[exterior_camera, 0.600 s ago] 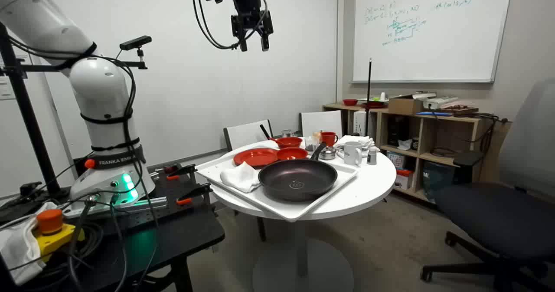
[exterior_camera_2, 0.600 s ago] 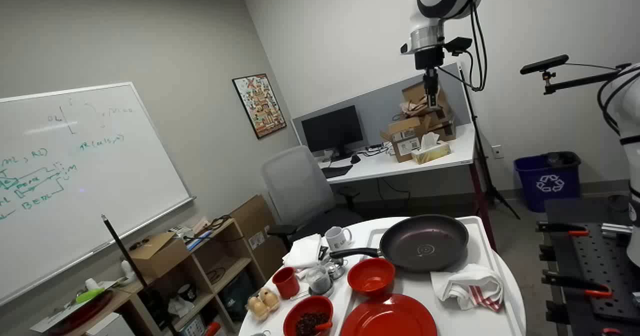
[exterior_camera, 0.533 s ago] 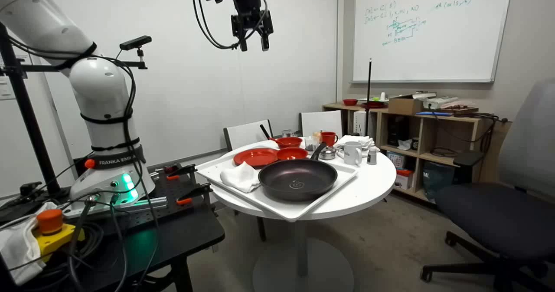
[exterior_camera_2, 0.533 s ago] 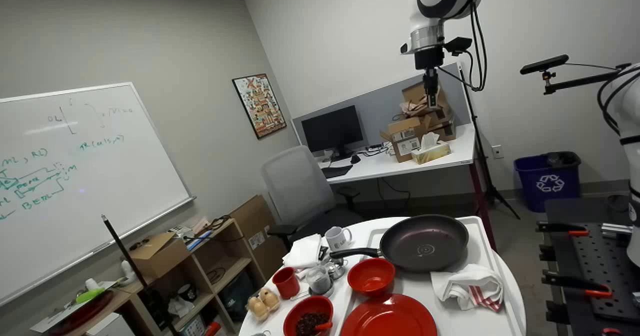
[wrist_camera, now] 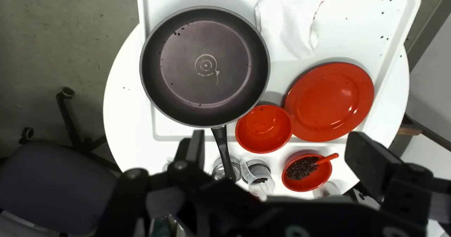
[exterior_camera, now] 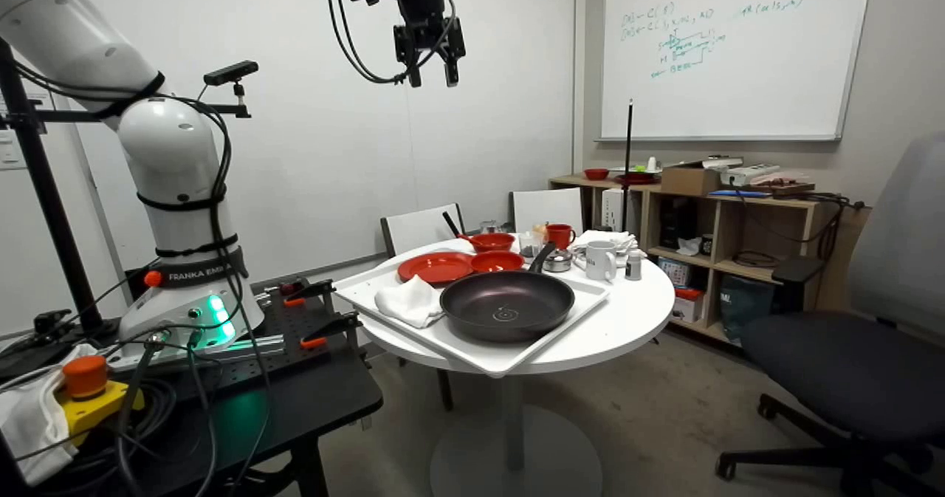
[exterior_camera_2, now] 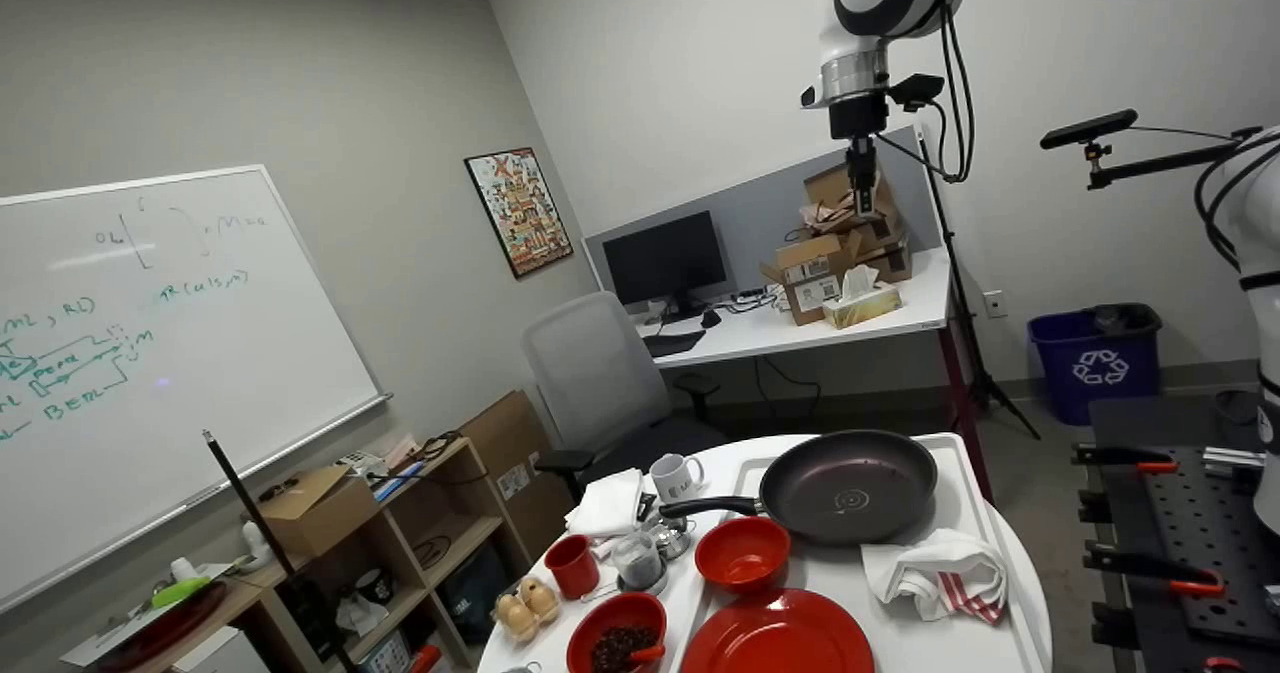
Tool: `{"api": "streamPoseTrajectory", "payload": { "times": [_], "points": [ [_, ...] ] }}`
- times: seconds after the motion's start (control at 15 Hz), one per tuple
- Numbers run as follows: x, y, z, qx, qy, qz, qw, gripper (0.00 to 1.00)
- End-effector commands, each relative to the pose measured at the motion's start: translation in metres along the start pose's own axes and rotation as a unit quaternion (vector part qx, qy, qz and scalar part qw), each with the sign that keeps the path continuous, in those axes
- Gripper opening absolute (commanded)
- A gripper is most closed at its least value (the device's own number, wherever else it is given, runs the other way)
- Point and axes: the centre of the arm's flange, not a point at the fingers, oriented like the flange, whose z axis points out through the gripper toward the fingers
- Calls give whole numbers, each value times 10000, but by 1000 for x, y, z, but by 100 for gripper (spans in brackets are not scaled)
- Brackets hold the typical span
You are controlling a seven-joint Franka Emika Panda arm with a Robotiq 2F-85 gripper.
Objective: Pick up the white towel, wipe the inside of the pan and put the towel back on the table.
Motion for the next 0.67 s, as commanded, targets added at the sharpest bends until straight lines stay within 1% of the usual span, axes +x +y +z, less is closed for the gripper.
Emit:
{"api": "streamPoseTrajectory", "payload": {
  "times": [0.0, 0.33, 0.6],
  "points": [
    [5, 1, 1, 43, -42, -36, 10000, 100],
    [29, -1, 20, 111, -297, -94, 9995, 100],
    [56, -15, 47, 90, -547, -239, 9982, 100]
  ]
}}
